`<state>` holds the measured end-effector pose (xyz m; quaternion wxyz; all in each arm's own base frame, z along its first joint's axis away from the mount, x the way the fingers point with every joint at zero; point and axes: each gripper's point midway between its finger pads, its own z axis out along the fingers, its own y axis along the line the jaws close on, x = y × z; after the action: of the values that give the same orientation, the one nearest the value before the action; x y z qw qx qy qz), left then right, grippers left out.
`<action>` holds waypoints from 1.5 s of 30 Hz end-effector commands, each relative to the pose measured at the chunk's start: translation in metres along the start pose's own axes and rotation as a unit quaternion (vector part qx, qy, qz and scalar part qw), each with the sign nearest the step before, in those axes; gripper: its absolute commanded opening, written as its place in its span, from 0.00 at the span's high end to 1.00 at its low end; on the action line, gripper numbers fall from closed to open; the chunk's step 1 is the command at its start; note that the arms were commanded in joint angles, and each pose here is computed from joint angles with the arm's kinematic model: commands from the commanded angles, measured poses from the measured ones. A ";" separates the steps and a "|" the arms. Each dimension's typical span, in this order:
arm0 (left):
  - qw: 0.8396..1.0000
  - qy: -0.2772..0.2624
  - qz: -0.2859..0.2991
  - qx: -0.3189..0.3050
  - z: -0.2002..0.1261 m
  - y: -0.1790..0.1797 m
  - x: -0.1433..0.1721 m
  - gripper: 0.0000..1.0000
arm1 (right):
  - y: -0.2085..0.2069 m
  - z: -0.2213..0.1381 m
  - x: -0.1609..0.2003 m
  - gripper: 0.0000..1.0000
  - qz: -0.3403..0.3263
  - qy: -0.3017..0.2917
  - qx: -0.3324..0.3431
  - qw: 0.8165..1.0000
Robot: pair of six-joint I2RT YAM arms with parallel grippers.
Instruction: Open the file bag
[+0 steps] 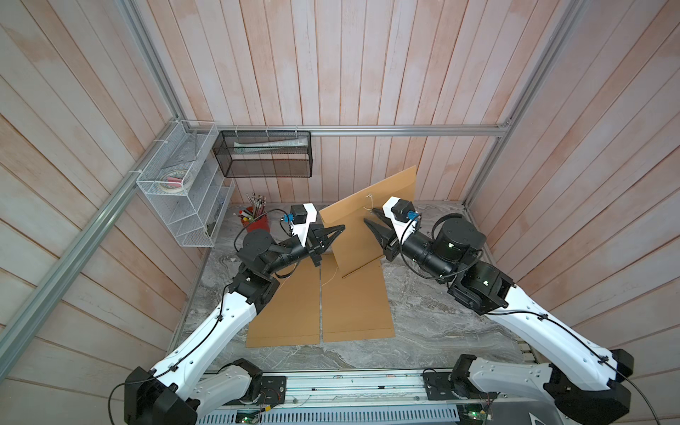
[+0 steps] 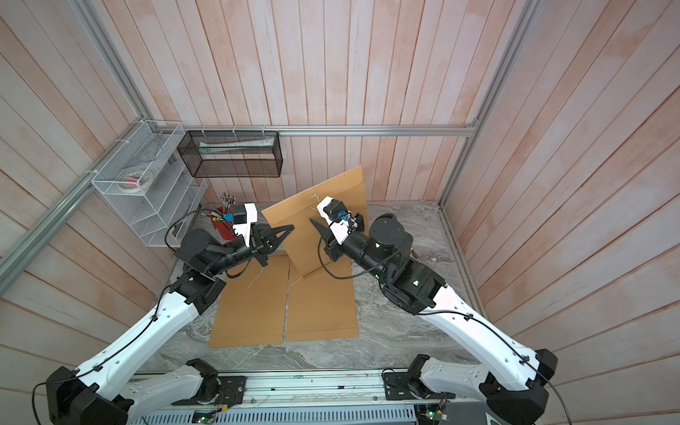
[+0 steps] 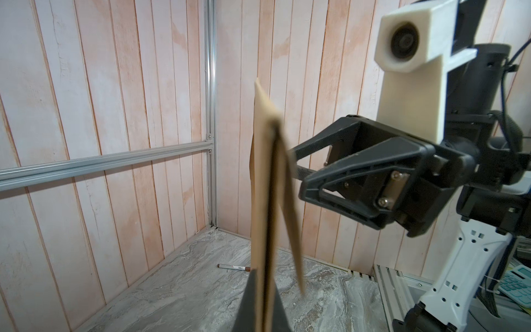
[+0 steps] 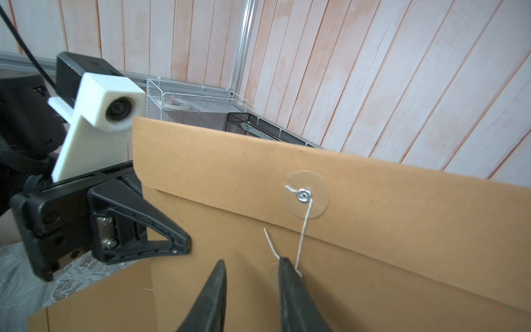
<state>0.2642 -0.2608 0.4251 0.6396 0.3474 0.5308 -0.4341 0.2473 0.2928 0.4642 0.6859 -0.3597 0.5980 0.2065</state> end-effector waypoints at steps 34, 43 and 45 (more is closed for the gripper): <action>0.999 -0.002 0.007 0.051 -0.002 -0.021 -0.015 1.00 | -0.015 0.018 0.001 0.78 -0.065 0.019 0.055 0.996; 0.997 0.006 0.012 0.071 -0.001 -0.027 -0.019 1.00 | -0.011 0.022 0.009 0.70 -0.092 0.037 0.058 0.993; 0.997 0.013 0.017 0.075 -0.001 -0.029 -0.018 1.00 | -0.012 0.022 0.008 0.69 -0.098 0.038 0.065 0.992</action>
<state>0.2470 -0.2672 0.4299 0.6093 0.3848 0.5208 -0.4577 0.2708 0.3012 0.4503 0.6940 -0.3829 0.6011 0.1027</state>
